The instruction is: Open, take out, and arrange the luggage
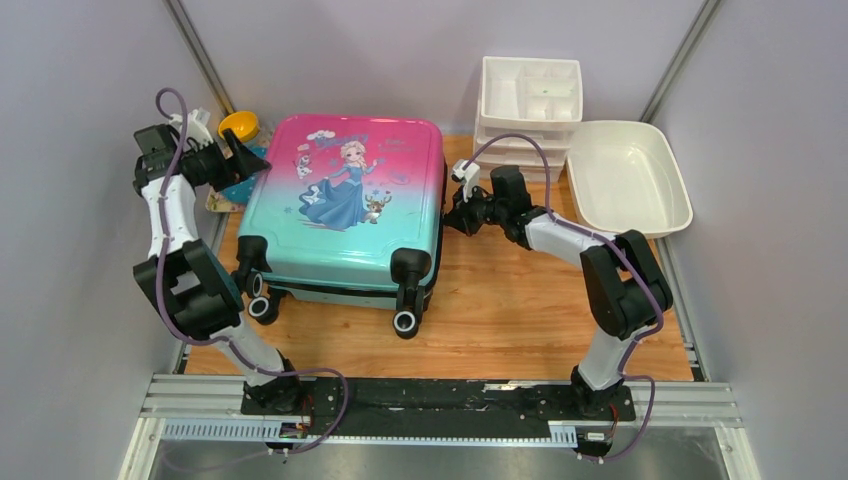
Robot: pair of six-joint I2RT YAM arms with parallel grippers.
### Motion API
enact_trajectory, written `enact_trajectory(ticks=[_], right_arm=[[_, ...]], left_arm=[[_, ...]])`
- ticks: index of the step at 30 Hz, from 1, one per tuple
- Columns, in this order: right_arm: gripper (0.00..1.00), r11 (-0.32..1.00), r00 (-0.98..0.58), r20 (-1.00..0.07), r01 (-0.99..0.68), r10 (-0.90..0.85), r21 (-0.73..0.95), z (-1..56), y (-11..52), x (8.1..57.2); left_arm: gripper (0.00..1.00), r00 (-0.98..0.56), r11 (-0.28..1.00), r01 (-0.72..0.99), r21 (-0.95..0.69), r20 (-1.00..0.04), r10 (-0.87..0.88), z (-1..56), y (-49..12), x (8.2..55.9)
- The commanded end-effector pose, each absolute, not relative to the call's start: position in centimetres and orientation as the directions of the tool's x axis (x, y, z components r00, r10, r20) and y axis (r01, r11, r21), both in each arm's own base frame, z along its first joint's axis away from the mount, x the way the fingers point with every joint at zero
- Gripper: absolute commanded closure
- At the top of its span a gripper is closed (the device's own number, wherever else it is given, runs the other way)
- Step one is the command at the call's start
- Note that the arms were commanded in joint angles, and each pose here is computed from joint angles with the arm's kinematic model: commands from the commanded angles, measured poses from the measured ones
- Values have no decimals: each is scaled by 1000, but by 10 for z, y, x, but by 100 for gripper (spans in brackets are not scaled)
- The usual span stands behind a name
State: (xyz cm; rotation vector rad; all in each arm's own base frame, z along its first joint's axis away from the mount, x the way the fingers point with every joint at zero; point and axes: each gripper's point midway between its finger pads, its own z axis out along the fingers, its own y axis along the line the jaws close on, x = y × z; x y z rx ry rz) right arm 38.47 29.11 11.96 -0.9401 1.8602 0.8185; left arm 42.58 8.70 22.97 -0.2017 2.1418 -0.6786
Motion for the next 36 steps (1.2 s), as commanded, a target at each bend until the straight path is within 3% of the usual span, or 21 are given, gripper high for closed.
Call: enact_trajectory(ticks=[1,9,13,20,21,25,36], right_arm=[[100,369,-148,-965,-928,-217,59,175,324,376],[100,371,-149,-958,-927,-244,49,171,312,360],[100,413,-189,-953,-907,-237,78,169,308,352],[100,380,-216,-953,-917,-211,123,174,334,316],[100,378,-217,-953,-917,-211,125,174,341,311],[100,385,-233,-954,-911,-189,146,177,358,306],[100,413,-279,-951,-888,-134,202,191,404,310]], left_arm=[[8,-635,741,253,-622,-685,-359,240,38,451],[17,-744,680,384,-625,-645,-173,199,-43,478],[18,-707,721,416,-554,-696,-127,207,-37,503],[9,-537,883,415,-221,-843,41,279,4,514],[9,-481,899,406,-163,-875,59,307,6,504],[6,-455,925,370,-90,-885,96,334,9,458],[6,-634,805,508,-307,-765,108,296,-59,266]])
